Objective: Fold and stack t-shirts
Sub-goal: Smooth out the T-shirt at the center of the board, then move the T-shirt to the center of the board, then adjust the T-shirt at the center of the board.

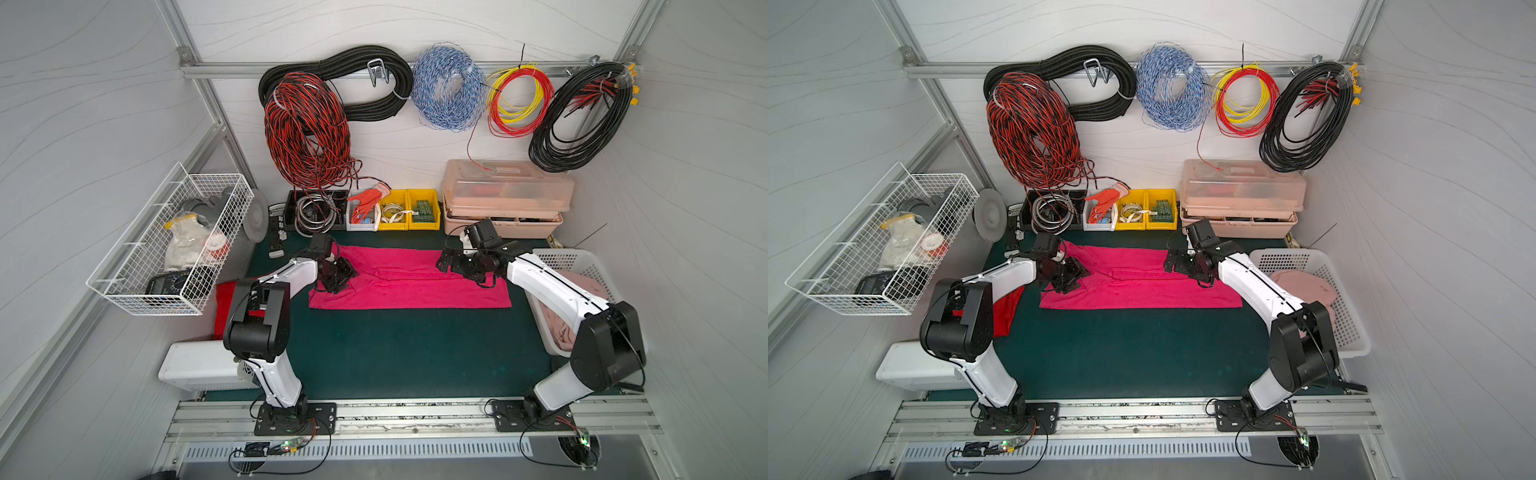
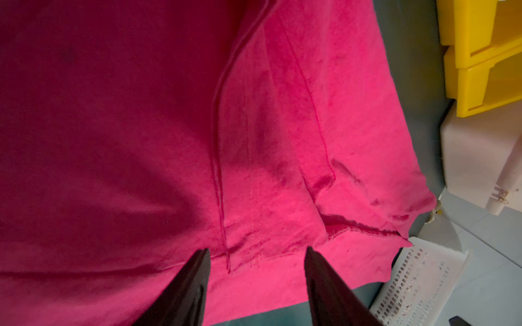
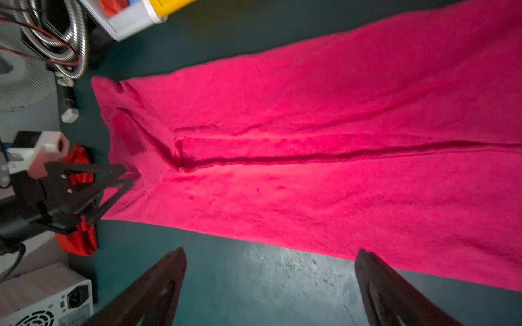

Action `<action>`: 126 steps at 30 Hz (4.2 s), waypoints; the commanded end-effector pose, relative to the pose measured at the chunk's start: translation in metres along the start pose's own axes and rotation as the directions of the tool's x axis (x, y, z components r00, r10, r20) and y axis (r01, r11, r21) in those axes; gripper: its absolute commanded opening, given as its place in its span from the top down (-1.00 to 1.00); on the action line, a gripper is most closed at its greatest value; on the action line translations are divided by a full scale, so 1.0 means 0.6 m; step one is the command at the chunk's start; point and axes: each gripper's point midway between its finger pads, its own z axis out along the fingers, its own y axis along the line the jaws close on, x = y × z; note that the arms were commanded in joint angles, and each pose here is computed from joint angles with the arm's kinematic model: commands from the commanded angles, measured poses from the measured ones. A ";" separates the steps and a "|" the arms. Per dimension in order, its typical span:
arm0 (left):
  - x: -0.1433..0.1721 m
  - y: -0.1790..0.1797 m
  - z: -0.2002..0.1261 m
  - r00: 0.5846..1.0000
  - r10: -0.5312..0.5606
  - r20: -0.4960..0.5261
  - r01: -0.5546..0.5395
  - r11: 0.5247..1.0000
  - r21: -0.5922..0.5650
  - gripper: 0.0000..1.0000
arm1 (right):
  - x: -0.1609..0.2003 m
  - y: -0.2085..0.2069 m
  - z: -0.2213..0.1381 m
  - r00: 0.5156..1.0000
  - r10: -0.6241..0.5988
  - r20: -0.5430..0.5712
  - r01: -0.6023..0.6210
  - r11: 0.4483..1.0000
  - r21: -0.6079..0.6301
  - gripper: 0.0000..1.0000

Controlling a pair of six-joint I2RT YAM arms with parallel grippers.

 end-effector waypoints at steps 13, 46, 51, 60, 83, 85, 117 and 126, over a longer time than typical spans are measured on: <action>-0.018 -0.010 0.062 0.998 0.030 0.057 -0.027 0.998 -0.049 -0.17 | -0.022 -0.016 -0.055 0.996 0.032 0.084 -0.026 0.997 -0.076 -0.98; -0.087 -0.146 -0.019 0.992 0.110 0.057 -0.119 0.975 0.189 -0.08 | 0.006 -0.025 0.014 0.998 0.053 -0.019 -0.055 0.996 -0.070 -0.78; -0.023 -0.036 -0.010 0.990 0.123 -0.072 -0.129 0.988 -0.086 1.00 | 0.010 -0.064 0.081 0.978 0.170 -0.120 -0.176 0.984 -0.038 0.97; 0.020 0.094 0.023 0.973 0.015 -0.229 -0.106 0.914 -0.392 1.00 | 0.066 -0.117 0.160 0.933 0.241 -0.266 -0.229 0.970 0.076 1.00; 0.151 0.209 -0.073 0.970 -0.091 -0.227 -0.030 0.878 -0.478 1.00 | 0.333 -0.041 0.030 0.670 0.170 -0.723 -0.041 0.980 0.193 1.00; 0.144 0.200 -0.088 0.980 -0.063 -0.190 -0.033 0.886 -0.463 1.00 | 0.323 0.003 0.018 0.677 0.117 -0.727 -0.078 0.993 0.088 1.00; 0.253 0.275 -0.144 0.901 -0.389 0.190 0.431 0.843 -0.320 0.86 | 0.074 -0.035 0.233 0.767 0.086 -0.636 -0.074 0.996 0.045 0.64; 0.173 0.215 -0.128 0.915 -0.257 0.309 0.338 0.909 -0.243 0.15 | 0.108 -0.044 0.216 0.780 0.067 -0.622 -0.086 0.996 -0.001 0.46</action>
